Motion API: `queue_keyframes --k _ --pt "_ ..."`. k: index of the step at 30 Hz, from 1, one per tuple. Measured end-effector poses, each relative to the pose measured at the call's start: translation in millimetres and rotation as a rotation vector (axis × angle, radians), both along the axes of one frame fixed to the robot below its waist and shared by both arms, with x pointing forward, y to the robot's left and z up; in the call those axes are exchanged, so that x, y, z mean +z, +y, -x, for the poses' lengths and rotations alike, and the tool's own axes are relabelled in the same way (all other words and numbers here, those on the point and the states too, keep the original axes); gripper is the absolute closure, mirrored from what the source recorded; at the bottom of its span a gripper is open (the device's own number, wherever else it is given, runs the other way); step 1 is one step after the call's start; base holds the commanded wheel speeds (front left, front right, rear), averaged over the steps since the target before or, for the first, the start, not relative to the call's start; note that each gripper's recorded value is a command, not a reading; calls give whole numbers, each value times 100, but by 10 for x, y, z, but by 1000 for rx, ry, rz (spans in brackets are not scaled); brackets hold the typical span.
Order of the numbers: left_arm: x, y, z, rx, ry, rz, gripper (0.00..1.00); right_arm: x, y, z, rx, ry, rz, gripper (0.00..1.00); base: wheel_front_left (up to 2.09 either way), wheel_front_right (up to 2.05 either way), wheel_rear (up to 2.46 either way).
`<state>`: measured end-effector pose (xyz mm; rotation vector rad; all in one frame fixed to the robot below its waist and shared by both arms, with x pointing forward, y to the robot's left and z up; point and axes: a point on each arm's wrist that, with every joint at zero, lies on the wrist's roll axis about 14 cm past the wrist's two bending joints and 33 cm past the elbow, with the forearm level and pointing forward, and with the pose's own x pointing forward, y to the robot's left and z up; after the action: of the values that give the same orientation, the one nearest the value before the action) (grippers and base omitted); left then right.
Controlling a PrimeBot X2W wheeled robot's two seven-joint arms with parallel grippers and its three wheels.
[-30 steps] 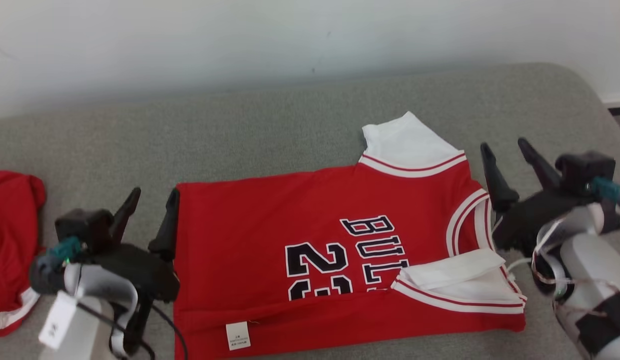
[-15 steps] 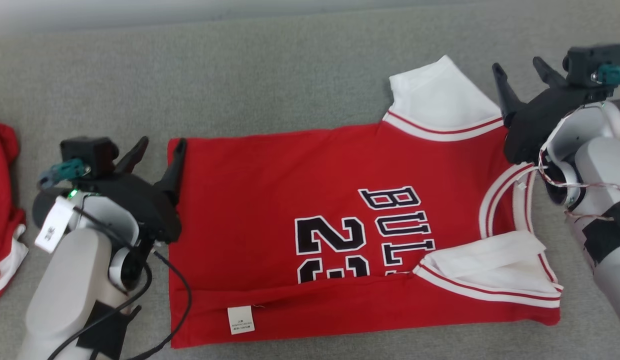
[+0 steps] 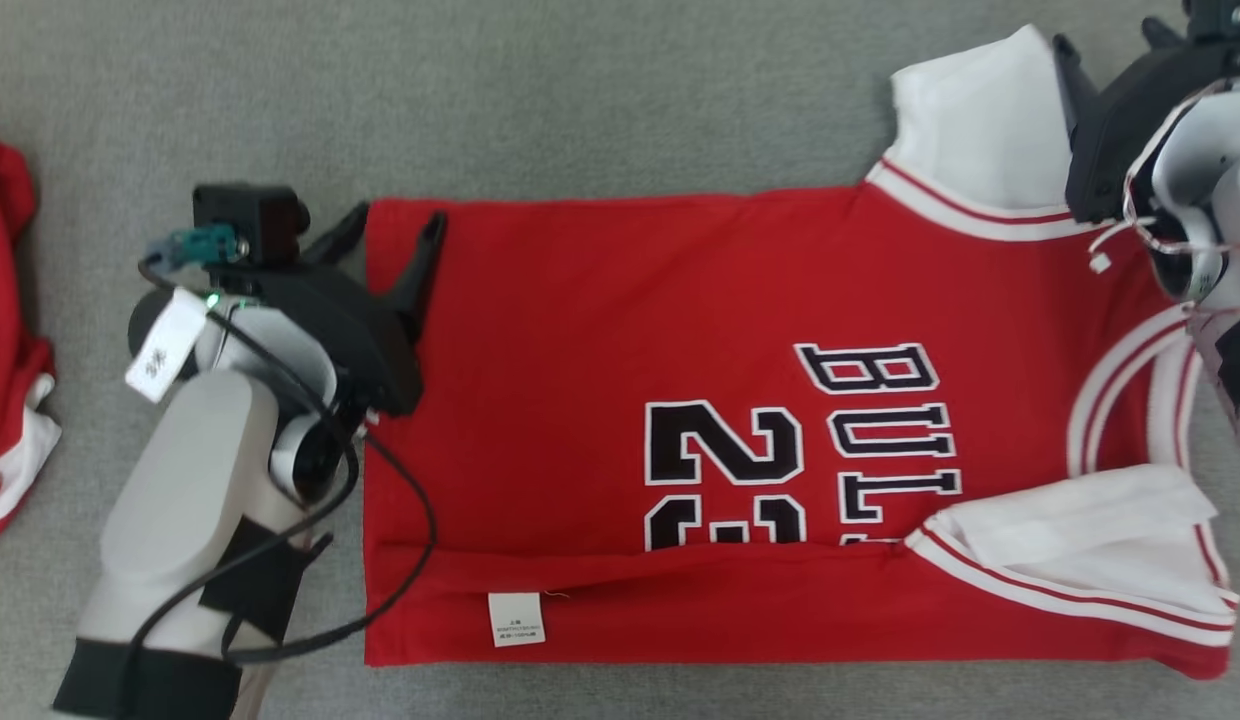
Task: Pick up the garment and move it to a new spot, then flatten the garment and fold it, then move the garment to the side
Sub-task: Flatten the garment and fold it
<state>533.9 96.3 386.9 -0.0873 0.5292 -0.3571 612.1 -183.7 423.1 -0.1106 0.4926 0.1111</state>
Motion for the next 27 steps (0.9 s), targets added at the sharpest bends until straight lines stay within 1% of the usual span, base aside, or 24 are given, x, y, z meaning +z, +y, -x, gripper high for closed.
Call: queue_keyframes --k 2,3,5,6,9,14,27 --pt "-41 0 -49 5 16 6 0 -104 43 -60 4 31 3 0 0 0 0" --pt "-56 -4 -75 6 19 8 36 -165 66 -79 7 47 5 11 0 0 0" --pt "-96 13 -125 11 26 9 87 -305 116 -106 15 81 14 98 0 0 0" --pt "-128 30 -144 11 34 2 100 -368 154 -119 18 95 11 100 0 0 0" --pt "-206 111 -199 29 51 6 100 -521 263 -158 27 130 -1 100 0 0 0" --pt "-271 136 -203 28 62 6 100 -632 264 -196 31 145 0 100 0 0 0" --pt "-168 112 -241 6 -1 1 100 -483 278 -240 47 58 -29 100 0 0 0"
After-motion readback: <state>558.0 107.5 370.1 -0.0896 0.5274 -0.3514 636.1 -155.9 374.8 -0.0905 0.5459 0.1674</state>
